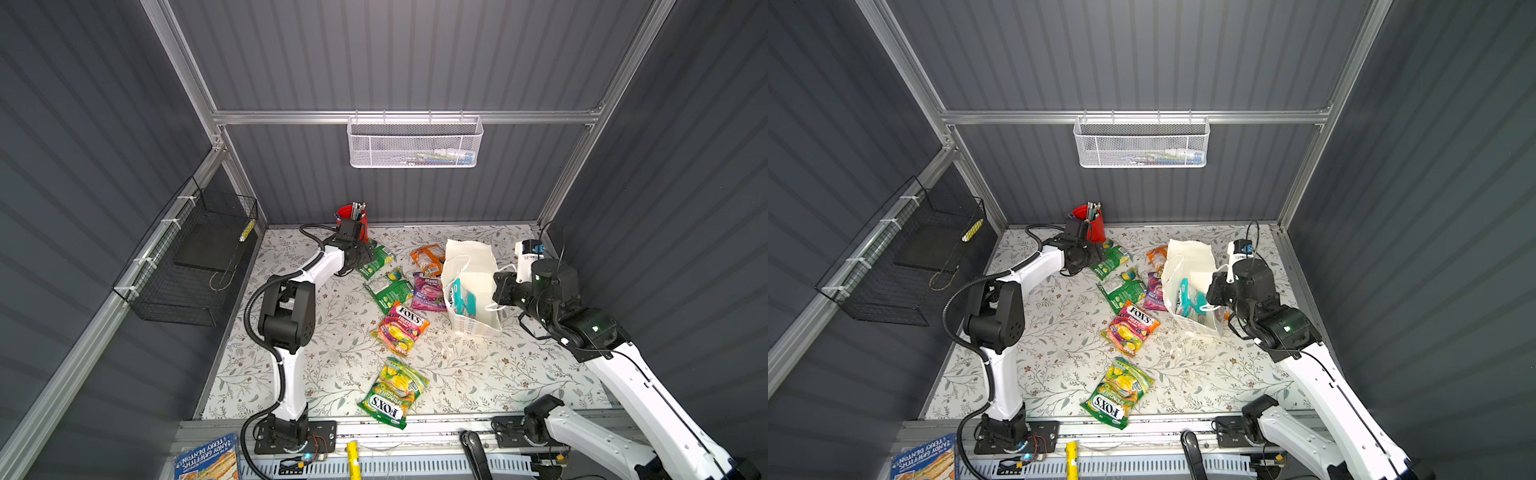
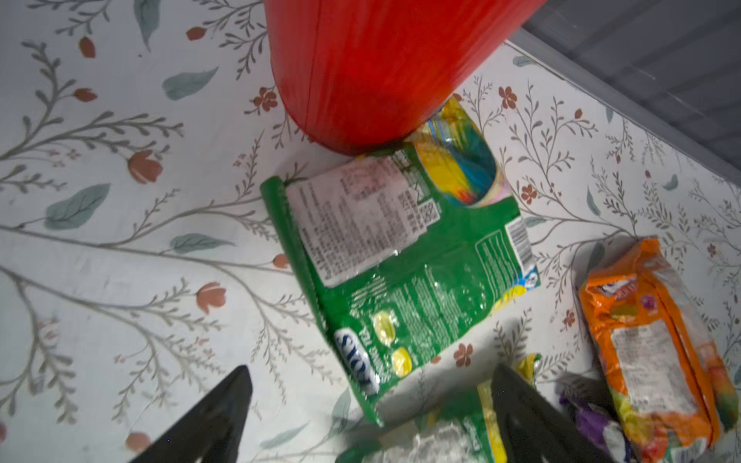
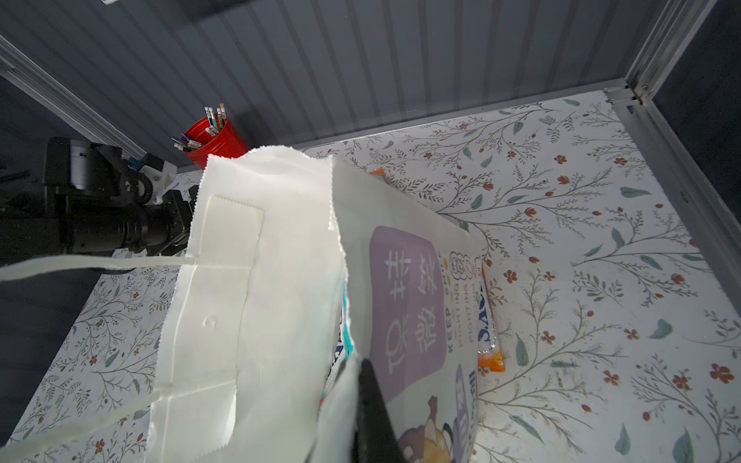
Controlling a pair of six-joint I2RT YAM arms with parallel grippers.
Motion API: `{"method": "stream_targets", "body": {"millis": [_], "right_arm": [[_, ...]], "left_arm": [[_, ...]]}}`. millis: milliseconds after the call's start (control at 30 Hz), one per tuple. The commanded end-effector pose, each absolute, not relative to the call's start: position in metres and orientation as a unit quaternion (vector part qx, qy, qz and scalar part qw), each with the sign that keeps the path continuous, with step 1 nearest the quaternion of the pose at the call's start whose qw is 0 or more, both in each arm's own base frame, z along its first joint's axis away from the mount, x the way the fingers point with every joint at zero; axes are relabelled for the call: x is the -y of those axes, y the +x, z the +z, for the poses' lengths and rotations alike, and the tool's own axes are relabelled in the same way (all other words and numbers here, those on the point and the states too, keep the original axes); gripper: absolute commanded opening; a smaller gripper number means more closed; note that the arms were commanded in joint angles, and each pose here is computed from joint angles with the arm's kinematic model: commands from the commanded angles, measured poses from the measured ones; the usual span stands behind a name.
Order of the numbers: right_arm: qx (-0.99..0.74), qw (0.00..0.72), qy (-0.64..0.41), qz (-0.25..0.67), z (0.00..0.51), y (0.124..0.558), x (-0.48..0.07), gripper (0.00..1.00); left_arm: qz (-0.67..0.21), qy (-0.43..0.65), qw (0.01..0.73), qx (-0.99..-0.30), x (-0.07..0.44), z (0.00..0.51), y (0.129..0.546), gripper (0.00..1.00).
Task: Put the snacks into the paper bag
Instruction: 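Move the left gripper to the green chip packet beside the red cup, then grasp the green chip packet with the left gripper and lift it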
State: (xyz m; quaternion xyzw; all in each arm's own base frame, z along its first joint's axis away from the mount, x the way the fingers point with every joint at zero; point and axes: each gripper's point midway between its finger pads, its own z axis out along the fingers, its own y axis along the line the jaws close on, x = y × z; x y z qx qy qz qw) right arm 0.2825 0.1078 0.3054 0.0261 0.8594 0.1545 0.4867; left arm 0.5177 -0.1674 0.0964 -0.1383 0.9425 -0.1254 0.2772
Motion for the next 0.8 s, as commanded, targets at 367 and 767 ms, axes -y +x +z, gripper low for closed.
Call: {"method": "stream_targets", "body": {"millis": [367, 767], "right_arm": [[-0.855, 0.491, 0.021, 0.165, 0.307, 0.278, -0.108, 0.0], [-0.855, 0.491, 0.021, 0.167, 0.306, 0.277, -0.109, 0.0]], "left_arm": [[-0.135, -0.162, 0.21, -0.955, 0.175, 0.047, 0.523, 0.87], [-0.13, -0.173, 0.208, -0.954, 0.17, 0.029, 0.522, 0.48]]}}
